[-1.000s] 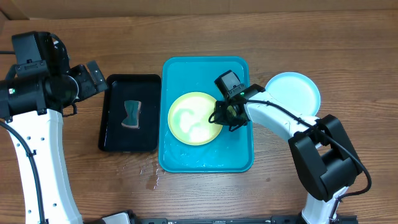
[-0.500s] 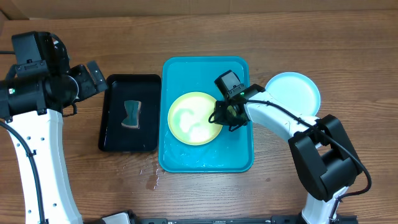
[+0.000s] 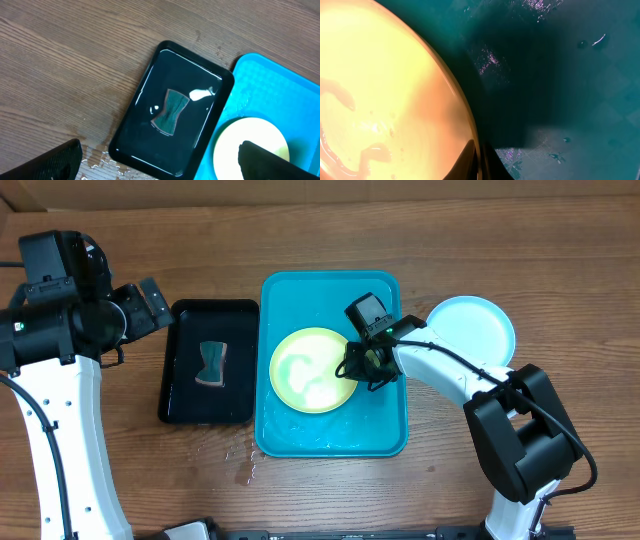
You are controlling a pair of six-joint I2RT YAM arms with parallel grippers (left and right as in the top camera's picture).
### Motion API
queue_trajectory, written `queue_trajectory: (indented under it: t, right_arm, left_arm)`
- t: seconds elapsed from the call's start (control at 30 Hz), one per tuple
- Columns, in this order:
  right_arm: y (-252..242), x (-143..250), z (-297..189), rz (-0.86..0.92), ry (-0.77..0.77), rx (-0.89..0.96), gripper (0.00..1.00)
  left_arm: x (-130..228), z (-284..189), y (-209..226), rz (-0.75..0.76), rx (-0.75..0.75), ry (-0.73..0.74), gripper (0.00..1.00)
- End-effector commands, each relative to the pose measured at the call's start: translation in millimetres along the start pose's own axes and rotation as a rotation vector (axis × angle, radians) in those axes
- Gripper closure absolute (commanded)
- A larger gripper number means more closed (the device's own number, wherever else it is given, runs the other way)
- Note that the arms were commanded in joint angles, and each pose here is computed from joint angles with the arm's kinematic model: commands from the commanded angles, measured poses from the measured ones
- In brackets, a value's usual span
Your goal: Clean dirty plates on tray and stack at the side
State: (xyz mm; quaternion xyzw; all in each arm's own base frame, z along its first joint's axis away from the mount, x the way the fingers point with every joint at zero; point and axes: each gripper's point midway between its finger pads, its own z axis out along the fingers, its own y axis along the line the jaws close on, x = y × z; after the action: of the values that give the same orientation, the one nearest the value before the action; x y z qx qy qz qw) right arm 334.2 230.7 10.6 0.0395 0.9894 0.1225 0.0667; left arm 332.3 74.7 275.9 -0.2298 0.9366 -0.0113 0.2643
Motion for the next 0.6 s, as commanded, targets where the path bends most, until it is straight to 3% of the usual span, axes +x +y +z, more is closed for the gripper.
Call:
queue_trajectory:
  t: [0.0, 0.37, 0.43, 0.57]
  right_arm:
    - [2.1, -3.7, -0.1, -0.001, -0.009, -0.004, 0.95]
    - [5.2, -11.0, -0.3, -0.005, -0.040, -0.013, 0.72]
    - [5.1, -10.9, -0.3, -0.004, -0.040, -0.013, 0.72]
    - [5.2, -10.4, -0.3, -0.005, -0.038, -0.013, 0.89]
  left_arm:
    - [-2.5, -3.1, -2.1, -0.012, 0.010, -0.009, 0.00]
    - [-2.5, -3.1, -2.1, -0.012, 0.010, -0.009, 0.00]
    - [-2.5, -3.1, -2.1, -0.012, 0.010, -0.009, 0.00]
    - [-2.5, -3.1, -2.1, -0.012, 0.010, -0.009, 0.00]
